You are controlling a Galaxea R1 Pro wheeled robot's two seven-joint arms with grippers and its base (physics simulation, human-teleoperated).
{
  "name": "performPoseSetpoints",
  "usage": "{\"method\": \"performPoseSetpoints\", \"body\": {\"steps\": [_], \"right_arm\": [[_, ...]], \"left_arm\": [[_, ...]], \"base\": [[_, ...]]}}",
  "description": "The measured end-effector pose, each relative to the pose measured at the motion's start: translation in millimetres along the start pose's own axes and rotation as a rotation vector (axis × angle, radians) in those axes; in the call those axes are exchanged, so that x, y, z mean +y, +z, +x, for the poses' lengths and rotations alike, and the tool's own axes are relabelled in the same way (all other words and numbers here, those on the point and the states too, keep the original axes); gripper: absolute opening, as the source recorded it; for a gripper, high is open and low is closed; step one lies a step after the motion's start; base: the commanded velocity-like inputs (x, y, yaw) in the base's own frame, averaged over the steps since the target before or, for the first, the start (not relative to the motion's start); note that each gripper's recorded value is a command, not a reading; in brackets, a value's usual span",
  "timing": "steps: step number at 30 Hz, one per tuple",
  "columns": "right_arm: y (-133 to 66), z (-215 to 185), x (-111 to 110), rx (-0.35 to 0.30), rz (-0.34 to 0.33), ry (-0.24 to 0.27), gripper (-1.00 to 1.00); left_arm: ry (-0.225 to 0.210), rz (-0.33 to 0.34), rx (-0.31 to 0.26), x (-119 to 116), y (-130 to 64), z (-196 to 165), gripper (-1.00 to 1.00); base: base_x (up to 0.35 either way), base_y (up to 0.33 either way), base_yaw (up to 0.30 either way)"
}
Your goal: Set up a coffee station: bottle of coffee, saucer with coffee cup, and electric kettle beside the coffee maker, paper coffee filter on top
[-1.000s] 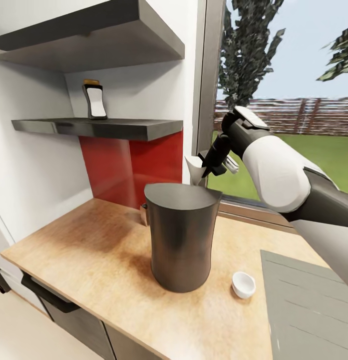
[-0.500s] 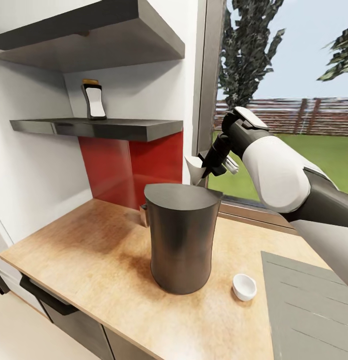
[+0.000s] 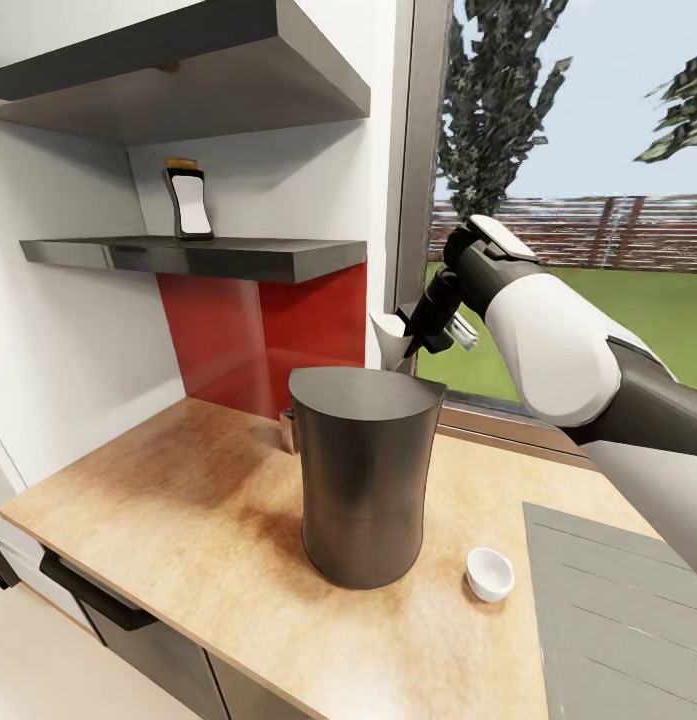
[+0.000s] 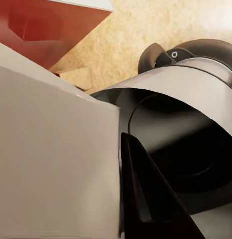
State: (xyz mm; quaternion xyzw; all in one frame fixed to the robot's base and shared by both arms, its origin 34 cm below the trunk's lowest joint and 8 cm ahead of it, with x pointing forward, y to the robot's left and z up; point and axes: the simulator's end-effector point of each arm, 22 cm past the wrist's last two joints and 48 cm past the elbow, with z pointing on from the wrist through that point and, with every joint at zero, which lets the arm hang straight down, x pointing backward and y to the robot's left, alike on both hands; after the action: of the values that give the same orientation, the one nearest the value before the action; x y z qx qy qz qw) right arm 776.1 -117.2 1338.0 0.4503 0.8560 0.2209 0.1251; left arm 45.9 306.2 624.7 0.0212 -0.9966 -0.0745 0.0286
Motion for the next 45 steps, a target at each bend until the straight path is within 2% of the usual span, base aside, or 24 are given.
{"method": "performPoseSetpoints", "body": {"steps": [45], "right_arm": [[-1.3, -1.5, 0.8, -0.006, -0.003, 0.003, -1.0]], "left_arm": [[-0.004, -0.001, -0.004, 0.1, 0.0, -1.0, 1.0]], "base": [[-0.005, 0.0, 0.0]]}}
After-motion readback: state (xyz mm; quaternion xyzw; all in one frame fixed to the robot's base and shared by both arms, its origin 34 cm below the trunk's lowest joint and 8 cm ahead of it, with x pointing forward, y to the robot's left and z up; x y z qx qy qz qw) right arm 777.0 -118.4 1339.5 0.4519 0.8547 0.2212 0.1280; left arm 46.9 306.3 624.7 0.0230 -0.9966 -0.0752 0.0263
